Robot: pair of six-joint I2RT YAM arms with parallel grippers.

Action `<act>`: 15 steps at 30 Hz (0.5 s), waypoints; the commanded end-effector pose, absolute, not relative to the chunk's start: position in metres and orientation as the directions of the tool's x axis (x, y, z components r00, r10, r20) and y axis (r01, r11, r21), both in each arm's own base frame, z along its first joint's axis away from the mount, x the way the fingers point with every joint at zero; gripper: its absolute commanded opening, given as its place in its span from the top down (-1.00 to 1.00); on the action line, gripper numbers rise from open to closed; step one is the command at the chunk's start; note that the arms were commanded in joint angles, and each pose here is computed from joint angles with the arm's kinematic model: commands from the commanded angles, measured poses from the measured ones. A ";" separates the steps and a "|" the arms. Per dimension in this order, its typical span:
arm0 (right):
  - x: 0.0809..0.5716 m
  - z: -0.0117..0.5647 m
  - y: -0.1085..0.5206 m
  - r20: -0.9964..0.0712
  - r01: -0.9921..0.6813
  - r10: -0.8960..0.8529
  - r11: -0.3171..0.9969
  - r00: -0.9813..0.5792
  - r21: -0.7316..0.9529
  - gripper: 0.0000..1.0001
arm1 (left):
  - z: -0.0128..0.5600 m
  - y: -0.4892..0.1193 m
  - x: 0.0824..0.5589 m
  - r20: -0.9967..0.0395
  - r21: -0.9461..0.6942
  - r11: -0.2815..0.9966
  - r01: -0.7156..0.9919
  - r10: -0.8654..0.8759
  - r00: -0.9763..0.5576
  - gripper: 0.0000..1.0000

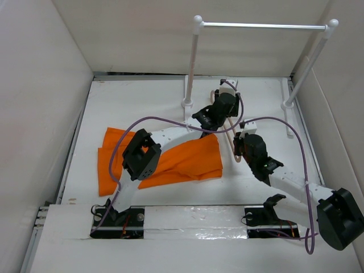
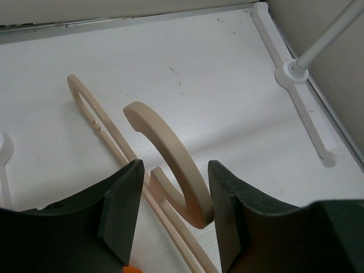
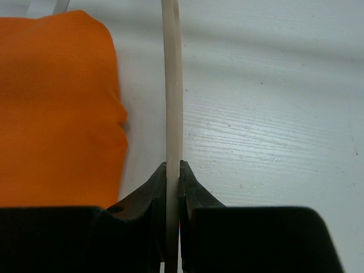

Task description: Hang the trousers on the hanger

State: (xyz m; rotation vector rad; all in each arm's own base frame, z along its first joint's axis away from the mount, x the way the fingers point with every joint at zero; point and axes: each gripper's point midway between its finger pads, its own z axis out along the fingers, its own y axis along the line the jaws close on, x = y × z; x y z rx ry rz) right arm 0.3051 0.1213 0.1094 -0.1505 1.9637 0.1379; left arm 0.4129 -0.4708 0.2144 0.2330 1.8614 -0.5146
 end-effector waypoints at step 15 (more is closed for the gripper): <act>0.286 0.128 0.127 -0.931 -0.244 -0.048 0.969 -0.363 0.045 -0.11 | 0.228 -0.440 0.384 -0.880 -0.414 0.841 0.349 -0.271 -0.390 1.00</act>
